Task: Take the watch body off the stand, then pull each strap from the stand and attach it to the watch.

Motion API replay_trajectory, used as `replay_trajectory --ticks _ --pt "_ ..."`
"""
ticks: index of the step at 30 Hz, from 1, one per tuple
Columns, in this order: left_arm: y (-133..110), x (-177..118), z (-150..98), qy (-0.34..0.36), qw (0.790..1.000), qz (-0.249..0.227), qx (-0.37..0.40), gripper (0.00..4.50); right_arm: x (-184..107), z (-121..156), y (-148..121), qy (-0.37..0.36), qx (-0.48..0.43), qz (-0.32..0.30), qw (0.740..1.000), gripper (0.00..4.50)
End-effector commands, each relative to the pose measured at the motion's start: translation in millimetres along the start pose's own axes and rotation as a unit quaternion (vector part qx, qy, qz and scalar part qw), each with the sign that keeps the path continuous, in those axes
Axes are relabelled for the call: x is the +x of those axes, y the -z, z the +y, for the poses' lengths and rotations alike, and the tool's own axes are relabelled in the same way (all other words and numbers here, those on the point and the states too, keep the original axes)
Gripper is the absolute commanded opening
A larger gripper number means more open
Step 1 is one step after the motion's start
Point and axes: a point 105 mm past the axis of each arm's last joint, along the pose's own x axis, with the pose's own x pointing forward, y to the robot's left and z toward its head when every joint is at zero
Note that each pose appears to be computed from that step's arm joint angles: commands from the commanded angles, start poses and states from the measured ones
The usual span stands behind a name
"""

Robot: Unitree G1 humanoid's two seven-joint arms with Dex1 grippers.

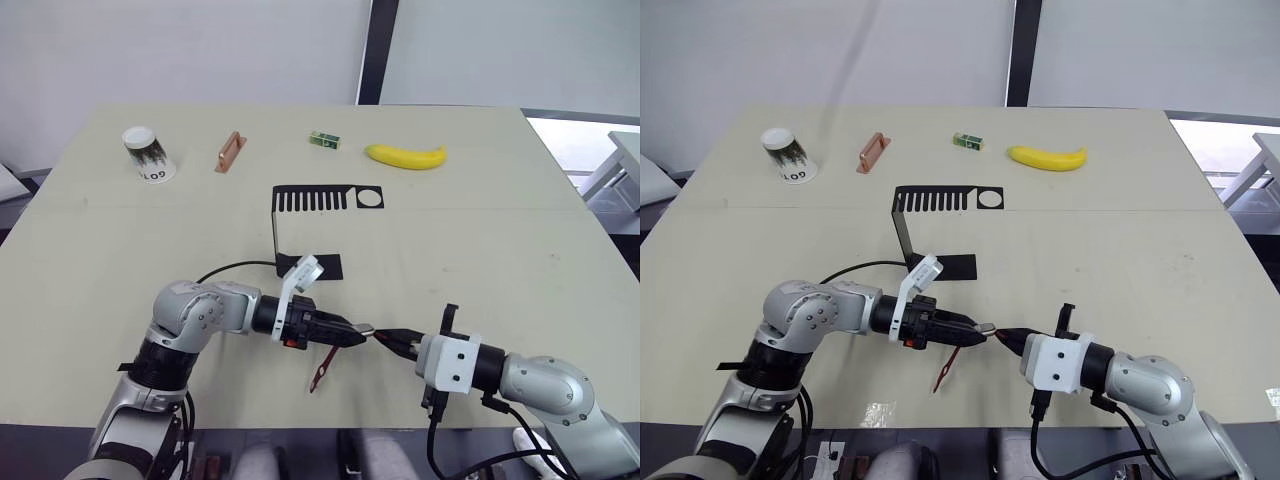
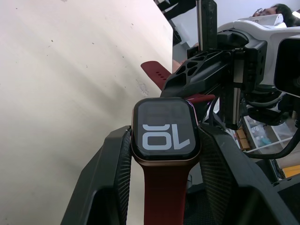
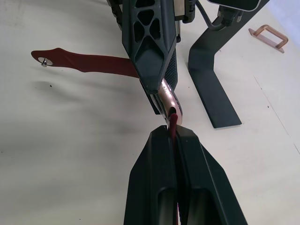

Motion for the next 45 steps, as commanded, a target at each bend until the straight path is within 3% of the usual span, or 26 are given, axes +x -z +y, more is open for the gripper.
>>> replay_trajectory --ticks 1,45 --pt "-4.2 16.5 -23.0 0.052 0.998 0.012 0.036 1.59 4.9 3.5 -25.8 -0.008 -0.027 -0.047 0.998 0.0" --pt "-2.7 28.4 -29.4 0.062 0.997 0.028 0.044 1.59 15.2 0.7 -26.2 -0.029 -0.017 -0.027 0.999 0.0"
